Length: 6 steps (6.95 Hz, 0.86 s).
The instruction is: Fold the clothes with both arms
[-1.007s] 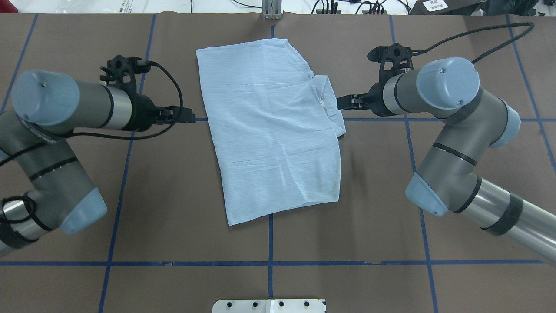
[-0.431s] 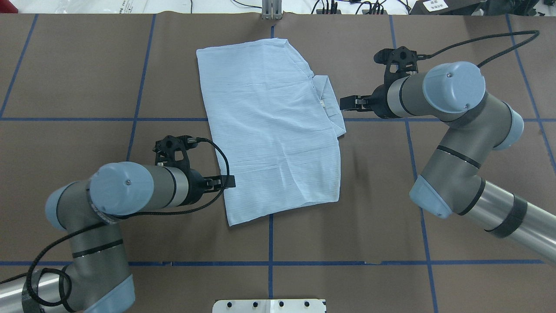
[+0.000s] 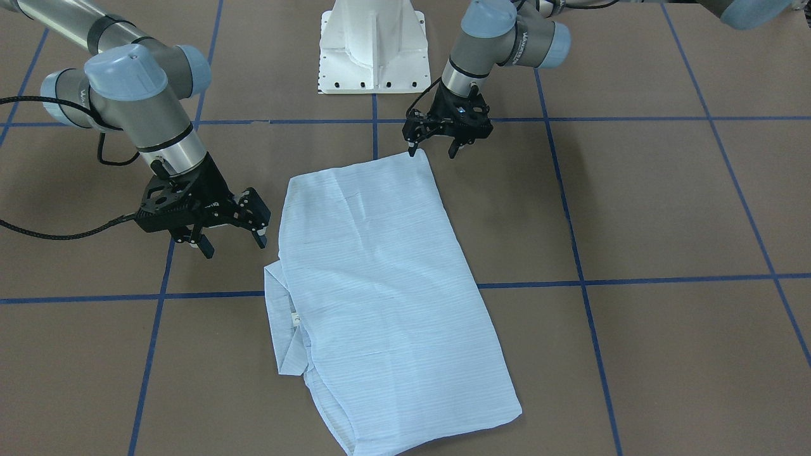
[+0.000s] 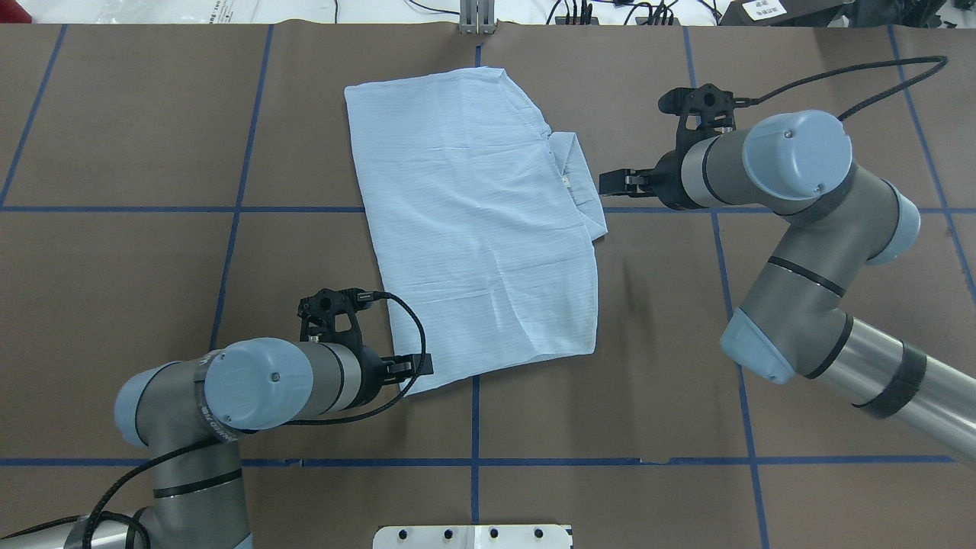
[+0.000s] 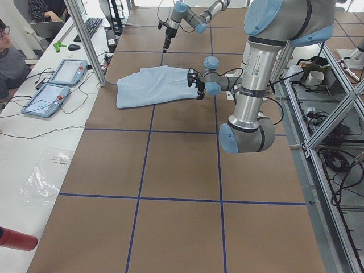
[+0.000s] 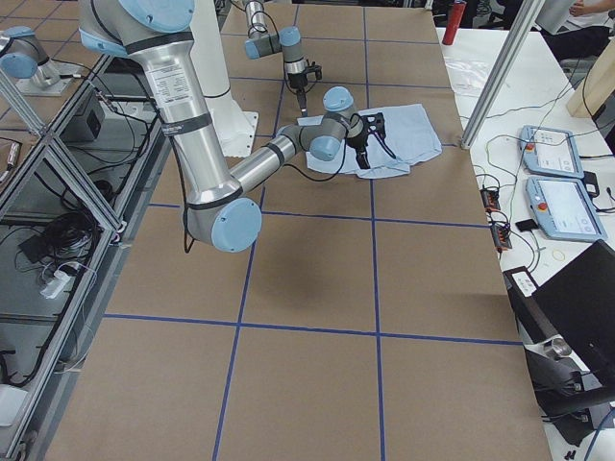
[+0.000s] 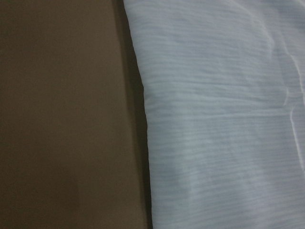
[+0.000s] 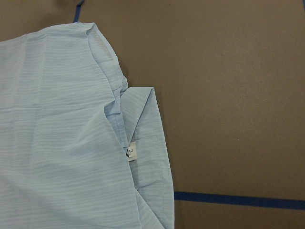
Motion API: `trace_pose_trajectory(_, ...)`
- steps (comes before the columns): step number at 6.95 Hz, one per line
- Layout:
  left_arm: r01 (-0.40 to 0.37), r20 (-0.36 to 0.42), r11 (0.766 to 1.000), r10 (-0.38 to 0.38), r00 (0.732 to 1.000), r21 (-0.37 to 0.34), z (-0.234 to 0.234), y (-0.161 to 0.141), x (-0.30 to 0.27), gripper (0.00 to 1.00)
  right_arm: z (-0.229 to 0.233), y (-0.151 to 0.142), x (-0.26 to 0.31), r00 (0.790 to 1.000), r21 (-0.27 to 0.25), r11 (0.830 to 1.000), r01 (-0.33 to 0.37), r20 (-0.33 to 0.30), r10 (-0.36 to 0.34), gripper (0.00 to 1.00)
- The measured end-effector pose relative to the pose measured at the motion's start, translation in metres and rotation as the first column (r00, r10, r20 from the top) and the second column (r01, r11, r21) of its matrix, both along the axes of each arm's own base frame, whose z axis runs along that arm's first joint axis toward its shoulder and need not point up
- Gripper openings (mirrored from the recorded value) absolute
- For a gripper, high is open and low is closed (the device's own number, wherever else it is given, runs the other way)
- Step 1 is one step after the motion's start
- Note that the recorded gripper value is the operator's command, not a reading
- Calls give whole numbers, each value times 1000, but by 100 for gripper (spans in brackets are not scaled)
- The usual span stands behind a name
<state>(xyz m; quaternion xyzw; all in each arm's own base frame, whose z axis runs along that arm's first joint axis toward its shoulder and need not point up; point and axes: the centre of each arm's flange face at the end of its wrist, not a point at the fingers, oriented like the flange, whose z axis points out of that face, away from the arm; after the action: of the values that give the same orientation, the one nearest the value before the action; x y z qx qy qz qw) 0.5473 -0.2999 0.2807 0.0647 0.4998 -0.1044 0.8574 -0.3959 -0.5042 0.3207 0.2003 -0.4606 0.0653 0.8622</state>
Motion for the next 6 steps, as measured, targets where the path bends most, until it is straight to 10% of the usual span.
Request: trace_pose_trajectory(6, -1, 1, 1000, 1, 1000, -17, -9, 3, 16, 57, 3, 0, -1, 1000, -3, 1000, -2, -6, 2, 100)
